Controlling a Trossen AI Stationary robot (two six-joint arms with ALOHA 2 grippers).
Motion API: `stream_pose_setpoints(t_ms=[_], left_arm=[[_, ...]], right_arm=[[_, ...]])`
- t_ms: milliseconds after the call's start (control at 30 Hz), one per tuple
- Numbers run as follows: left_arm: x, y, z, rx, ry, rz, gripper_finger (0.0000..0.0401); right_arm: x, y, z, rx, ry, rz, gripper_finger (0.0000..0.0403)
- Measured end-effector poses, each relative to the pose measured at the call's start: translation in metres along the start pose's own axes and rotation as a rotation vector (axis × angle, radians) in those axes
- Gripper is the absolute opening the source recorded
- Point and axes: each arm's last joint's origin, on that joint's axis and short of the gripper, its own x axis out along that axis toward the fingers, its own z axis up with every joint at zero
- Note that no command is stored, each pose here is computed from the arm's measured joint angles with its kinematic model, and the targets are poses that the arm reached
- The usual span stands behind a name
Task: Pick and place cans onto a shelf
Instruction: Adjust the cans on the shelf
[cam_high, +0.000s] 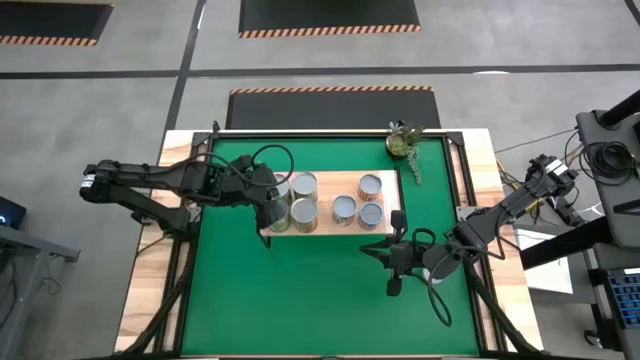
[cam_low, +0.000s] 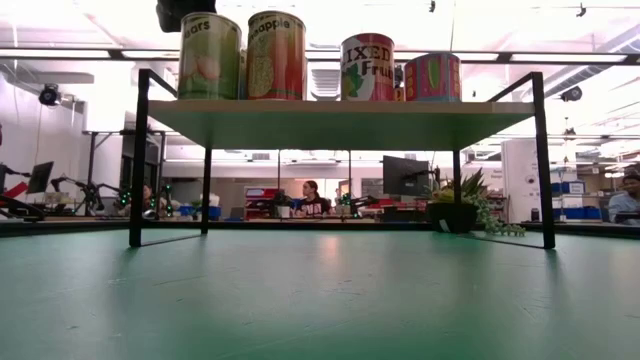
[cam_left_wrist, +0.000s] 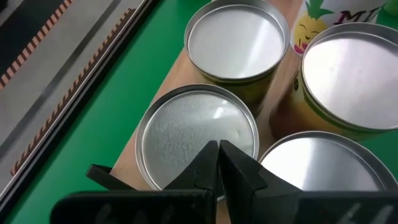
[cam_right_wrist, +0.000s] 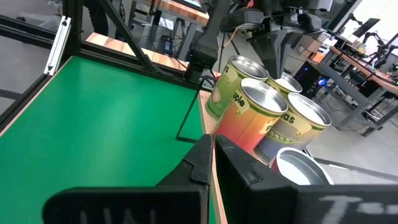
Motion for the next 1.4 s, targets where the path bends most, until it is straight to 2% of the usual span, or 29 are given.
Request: stream_pose_setpoints(t_ms=[700,1100,1267,1400], left_arm=[[-0.003,-0.004,-0.001,-0.025,0.002,-0.023,0.0000],[-0.014,-0.003,0.009,-0.040,-0.048,-0.033,0.0000],[-0.020,-0.012,0.005,-0.002,-0.093,0.016,0.0000],[-0.031,-0.027,-0.001,0.080,-0.165,0.058,0.0000]], right_arm=[[0.000,0.000,0.000,0.000,0.000,0.000,0.0009],[0.000,0.000,0.000,0.012,0.000,0.000,0.0009],[0.000,0.000,0.000,0.033,0.000,0.000,0.0009],[0.000,0.000,0.000,0.035,0.000,0.000,0.0009]])
